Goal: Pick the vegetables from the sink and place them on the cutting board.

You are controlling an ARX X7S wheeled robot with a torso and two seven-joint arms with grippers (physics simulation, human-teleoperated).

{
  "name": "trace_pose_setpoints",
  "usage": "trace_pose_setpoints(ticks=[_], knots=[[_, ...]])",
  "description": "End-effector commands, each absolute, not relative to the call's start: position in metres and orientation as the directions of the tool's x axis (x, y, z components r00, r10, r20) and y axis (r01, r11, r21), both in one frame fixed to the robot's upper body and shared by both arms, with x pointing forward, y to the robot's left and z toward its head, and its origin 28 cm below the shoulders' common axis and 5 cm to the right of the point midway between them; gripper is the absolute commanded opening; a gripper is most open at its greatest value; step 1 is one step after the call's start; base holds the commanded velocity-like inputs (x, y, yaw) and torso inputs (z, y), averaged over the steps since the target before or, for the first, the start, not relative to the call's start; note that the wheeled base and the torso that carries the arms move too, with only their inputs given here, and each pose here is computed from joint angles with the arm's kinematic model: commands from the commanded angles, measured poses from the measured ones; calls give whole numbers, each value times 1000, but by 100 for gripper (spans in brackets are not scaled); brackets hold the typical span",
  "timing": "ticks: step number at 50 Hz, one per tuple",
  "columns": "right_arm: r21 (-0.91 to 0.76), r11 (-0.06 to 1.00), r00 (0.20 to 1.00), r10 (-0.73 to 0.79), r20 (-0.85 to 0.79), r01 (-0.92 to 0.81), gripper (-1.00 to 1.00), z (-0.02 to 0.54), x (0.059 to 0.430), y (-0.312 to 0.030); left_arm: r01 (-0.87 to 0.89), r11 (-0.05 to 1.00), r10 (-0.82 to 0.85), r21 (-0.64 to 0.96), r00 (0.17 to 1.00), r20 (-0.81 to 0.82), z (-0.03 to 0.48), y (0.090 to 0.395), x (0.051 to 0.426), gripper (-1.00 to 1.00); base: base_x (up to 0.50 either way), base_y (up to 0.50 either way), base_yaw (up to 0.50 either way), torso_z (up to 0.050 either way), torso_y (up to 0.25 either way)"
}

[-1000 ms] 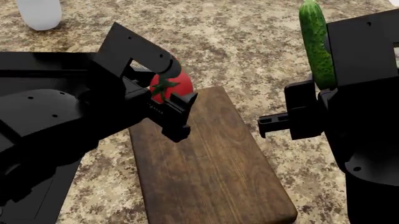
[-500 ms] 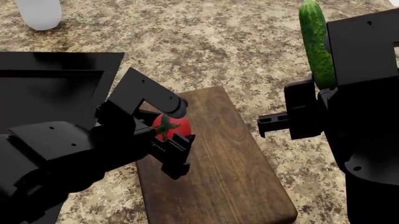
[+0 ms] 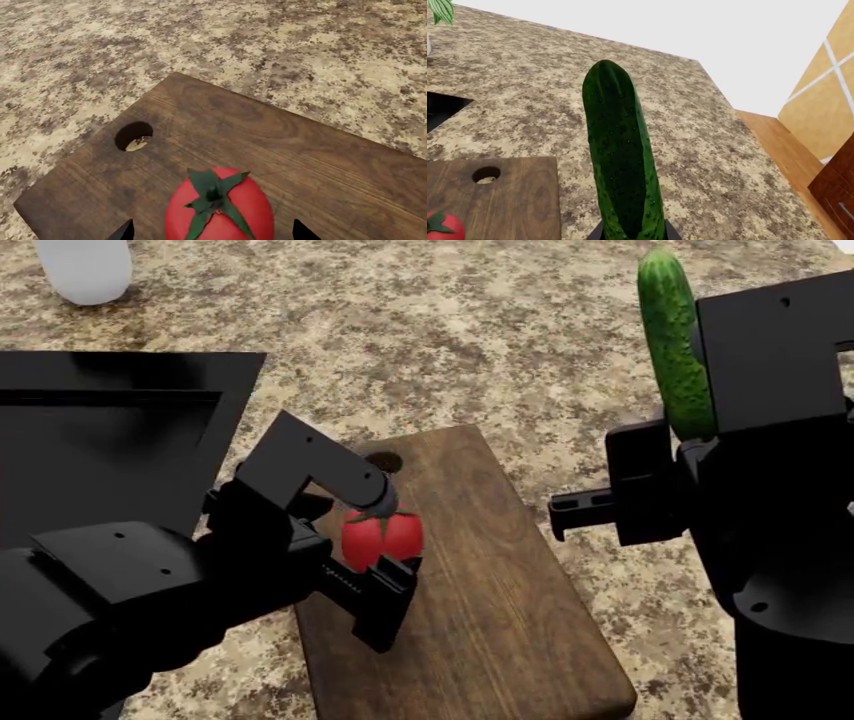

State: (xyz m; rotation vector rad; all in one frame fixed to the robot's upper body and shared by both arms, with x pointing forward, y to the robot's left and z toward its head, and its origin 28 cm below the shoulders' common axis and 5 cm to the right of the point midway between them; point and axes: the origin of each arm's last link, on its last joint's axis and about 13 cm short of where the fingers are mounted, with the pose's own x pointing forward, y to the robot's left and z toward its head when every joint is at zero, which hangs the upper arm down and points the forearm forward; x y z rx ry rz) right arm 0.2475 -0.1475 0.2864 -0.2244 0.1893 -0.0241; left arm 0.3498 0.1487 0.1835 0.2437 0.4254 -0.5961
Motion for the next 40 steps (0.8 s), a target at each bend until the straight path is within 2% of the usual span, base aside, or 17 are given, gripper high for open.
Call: trace_pose_setpoints(ticks=[1, 5, 8, 13, 15, 16, 19, 22, 27, 40], knots=[[-226, 974, 983, -49, -179, 7, -100, 286, 248, -148, 586, 803, -494, 108, 757, -428, 188, 149, 349, 100, 0, 0, 0, 0, 0], [-214, 977, 980, -44, -191, 2, -100, 285, 249, -147, 604, 792, -548, 93, 769, -330, 217, 150, 337, 100, 0, 0, 0, 4, 0], [-173, 985, 962, -21, -272, -27, -100, 288, 251, -144, 604, 792, -561, 86, 777, -286, 229, 153, 332, 100, 0, 0, 0, 0, 0], [-46, 993, 937, 85, -339, -106, -100, 294, 251, -136, 585, 808, -562, 73, 801, -205, 250, 160, 328, 100, 0, 0, 0, 0, 0], [-9, 991, 905, 117, -409, -133, -100, 298, 253, -135, 571, 818, -555, 70, 815, -168, 257, 163, 328, 100, 0, 0, 0, 0, 0], [64, 985, 879, 173, -445, -161, -100, 301, 253, -135, 566, 822, -553, 62, 819, -152, 261, 165, 328, 100, 0, 0, 0, 0, 0], [88, 986, 854, 165, -494, -140, -100, 310, 256, -134, 504, 861, -501, 58, 863, -69, 270, 170, 330, 100, 0, 0, 0, 0, 0], [94, 980, 790, 196, -581, -174, -100, 321, 256, -131, 425, 904, -425, -36, 905, 12, 280, 175, 334, 100, 0, 0, 0, 0, 0], [99, 974, 696, 216, -684, -205, -100, 332, 251, -126, 378, 923, -376, -70, 926, 40, 281, 181, 337, 100, 0, 0, 0, 0, 0], [94, 972, 598, 209, -774, -218, -100, 330, 238, -123, 340, 934, -333, -105, 939, 81, 288, 186, 337, 100, 0, 0, 0, 0, 0]])
